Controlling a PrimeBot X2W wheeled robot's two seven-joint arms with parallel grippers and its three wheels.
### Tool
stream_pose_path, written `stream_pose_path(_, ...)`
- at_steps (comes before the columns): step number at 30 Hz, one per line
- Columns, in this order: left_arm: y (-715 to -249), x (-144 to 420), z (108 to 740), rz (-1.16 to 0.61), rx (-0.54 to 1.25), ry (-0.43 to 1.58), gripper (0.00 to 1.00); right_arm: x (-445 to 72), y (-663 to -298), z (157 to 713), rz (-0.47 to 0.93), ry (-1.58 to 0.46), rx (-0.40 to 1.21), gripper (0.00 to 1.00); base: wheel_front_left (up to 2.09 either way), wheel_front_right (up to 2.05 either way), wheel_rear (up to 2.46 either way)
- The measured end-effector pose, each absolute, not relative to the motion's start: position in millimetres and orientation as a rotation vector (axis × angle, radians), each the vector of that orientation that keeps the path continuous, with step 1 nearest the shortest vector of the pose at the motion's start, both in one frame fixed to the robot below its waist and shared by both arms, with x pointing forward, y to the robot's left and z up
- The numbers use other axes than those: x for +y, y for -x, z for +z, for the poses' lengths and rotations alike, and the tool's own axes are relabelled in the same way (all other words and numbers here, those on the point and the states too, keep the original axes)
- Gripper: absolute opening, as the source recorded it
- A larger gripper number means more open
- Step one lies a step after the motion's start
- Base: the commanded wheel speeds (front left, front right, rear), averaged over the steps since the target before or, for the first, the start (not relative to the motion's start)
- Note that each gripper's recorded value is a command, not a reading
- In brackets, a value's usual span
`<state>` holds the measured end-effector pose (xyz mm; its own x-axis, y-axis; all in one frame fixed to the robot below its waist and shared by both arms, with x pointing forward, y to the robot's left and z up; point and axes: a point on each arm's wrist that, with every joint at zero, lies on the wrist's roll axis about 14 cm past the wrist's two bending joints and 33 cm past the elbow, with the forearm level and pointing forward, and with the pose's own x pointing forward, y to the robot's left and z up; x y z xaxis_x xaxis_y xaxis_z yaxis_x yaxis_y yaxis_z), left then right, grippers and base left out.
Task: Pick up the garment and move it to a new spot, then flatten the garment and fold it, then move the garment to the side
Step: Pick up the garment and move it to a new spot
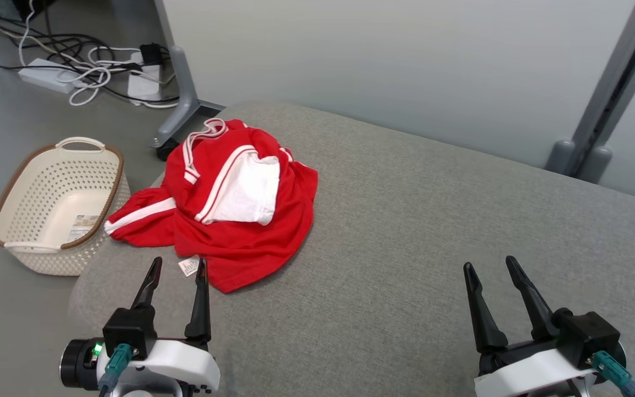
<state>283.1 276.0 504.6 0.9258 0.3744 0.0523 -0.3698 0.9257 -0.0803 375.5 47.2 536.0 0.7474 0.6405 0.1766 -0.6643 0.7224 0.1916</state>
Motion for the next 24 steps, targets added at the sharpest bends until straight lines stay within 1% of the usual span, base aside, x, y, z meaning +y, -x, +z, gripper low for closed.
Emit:
stream_pose_path(5, -268, 288, 504, 0.431, -0.066, 0.074, 1.00, 63, -372, 537, 0.768, -0.254, -0.095, 1.00, 0.00, 0.00, 0.00)
stream_pose_path(12, -264, 294, 506, 0.450, -0.060, 0.078, 1.00, 67, -370, 536, 0.781, -0.260, -0.090, 1.00, 0.00, 0.00, 0.00)
stream_pose_path(18, -266, 296, 506, 0.443, -0.046, 0.087, 1.00, 63, -370, 537, 0.770, -0.267, -0.091, 1.00, 0.00, 0.00, 0.00)
stream_pose_path(24, -284, 304, 521, 0.412, -0.018, 0.116, 1.00, 58, -373, 540, 0.753, -0.273, -0.103, 1.00, 0.00, 0.00, 0.00)
